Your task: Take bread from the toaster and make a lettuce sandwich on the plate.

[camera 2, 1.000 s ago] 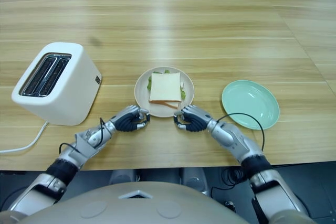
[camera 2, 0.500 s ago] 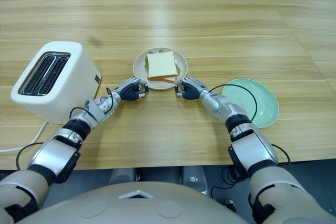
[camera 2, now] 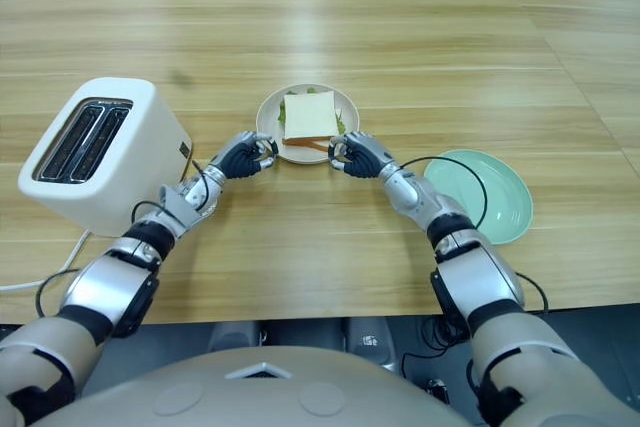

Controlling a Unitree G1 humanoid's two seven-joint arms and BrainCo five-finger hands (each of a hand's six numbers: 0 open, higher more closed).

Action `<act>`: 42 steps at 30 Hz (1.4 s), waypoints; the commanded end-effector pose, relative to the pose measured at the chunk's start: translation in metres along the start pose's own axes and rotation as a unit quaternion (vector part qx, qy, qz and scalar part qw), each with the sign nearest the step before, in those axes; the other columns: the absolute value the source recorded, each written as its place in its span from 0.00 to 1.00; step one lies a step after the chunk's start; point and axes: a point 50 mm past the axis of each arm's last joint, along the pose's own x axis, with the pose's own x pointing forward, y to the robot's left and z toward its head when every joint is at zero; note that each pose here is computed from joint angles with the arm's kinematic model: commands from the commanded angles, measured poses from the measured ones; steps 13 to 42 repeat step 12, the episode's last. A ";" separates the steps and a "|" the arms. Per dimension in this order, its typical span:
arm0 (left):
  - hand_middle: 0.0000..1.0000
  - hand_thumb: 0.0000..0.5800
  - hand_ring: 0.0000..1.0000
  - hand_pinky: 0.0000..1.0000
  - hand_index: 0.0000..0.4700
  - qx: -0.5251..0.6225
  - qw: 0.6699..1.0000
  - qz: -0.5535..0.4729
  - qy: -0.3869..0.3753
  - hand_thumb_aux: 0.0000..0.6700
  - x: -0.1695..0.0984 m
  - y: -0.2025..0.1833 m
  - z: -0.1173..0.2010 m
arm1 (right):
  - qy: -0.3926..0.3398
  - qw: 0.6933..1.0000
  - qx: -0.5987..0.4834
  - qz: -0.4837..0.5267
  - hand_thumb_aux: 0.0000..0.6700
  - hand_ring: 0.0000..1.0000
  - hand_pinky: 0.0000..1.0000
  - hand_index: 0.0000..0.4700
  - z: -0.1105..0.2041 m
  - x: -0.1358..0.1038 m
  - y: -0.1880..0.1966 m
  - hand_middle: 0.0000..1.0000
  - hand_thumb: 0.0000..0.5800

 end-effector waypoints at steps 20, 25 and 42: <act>0.00 0.00 0.00 0.00 0.00 -0.171 0.937 0.293 -0.081 0.00 -0.037 0.026 0.030 | -0.055 0.941 0.132 -0.306 0.00 0.00 0.00 0.00 0.024 -0.037 -0.031 0.00 0.00; 0.00 0.00 0.00 0.00 0.00 -0.171 0.937 0.293 -0.081 0.00 -0.037 0.026 0.030 | -0.055 0.941 0.132 -0.306 0.00 0.00 0.00 0.00 0.024 -0.037 -0.031 0.00 0.00; 0.00 0.00 0.00 0.00 0.00 -0.171 0.937 0.293 -0.081 0.00 -0.037 0.026 0.030 | -0.055 0.941 0.132 -0.306 0.00 0.00 0.00 0.00 0.024 -0.037 -0.031 0.00 0.00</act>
